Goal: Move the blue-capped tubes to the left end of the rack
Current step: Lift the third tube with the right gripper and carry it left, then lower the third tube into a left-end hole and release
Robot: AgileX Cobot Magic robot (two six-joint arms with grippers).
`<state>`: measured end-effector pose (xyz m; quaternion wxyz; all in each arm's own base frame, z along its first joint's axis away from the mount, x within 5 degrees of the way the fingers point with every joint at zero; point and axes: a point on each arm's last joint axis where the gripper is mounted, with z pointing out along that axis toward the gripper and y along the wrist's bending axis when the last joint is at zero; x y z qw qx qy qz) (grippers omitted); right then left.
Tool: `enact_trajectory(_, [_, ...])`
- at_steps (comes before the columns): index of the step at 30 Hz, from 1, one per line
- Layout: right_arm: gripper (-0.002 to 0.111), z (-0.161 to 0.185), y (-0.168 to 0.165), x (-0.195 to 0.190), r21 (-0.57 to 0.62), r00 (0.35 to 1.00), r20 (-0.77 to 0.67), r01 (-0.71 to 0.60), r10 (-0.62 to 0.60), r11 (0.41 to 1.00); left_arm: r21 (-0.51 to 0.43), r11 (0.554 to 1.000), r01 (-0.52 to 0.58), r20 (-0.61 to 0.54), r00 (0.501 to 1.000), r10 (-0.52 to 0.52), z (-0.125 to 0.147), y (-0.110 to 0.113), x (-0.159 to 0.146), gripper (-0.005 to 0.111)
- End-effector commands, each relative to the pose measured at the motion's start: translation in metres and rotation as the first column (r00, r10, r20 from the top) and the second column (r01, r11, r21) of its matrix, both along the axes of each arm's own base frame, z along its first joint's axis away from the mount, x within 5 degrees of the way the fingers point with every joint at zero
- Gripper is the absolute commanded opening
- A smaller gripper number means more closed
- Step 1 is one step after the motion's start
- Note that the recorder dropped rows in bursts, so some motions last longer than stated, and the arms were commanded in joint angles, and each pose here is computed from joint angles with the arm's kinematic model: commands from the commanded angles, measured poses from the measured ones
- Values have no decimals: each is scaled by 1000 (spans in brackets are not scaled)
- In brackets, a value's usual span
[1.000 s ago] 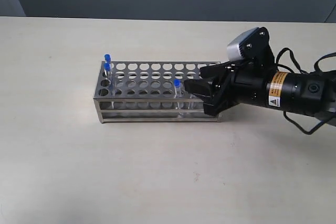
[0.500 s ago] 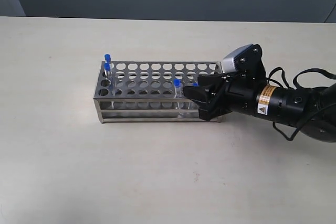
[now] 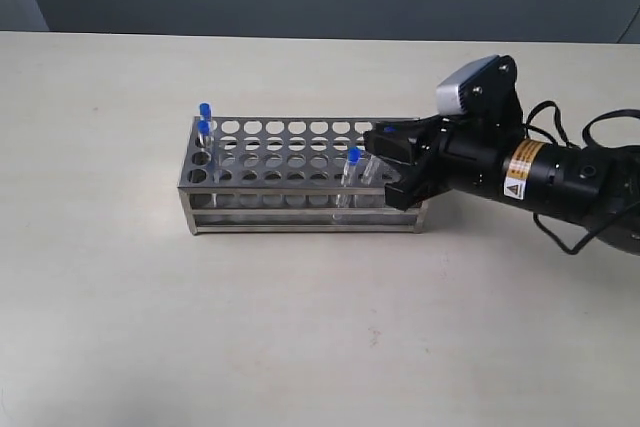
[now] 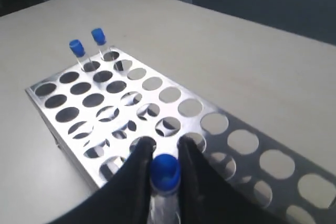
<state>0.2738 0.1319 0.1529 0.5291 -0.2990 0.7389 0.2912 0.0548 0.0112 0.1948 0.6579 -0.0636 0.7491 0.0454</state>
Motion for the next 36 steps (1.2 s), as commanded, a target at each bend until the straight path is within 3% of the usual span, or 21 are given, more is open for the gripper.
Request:
enact_trajectory(1, [0,31,-5,-5,-28,997,80,23,-21,999,-5,1000,7,1,1000,-7,-1,0,0,0])
enact_trajectory(6, [0,70,-7,-12,5,979,203,24,-25,1000,-3,1000,7,0,1000,-7,-1,0,0,0])
enact_trajectory(9, [0,94,0,-5,38,973,229,-42,32,998,-3,1000,7,0,1000,-7,-1,0,0,0])
enact_trajectory(15, [0,115,53,19,-18,950,234,-209,207,978,-5,1000,7,1,1000,-7,-1,0,0,0])
enact_trajectory(21, [0,99,123,35,-74,913,171,-363,371,929,-5,1000,7,1,1000,-7,-1,0,0,0])
enact_trajectory(25, [0,73,157,44,-133,907,105,-394,408,910,-5,1000,7,1,1000,-7,-1,0,0,0])
enact_trajectory(36, [0,50,167,52,-163,911,74,-391,406,906,-5,1000,7,1,1000,-7,-1,0,0,0])
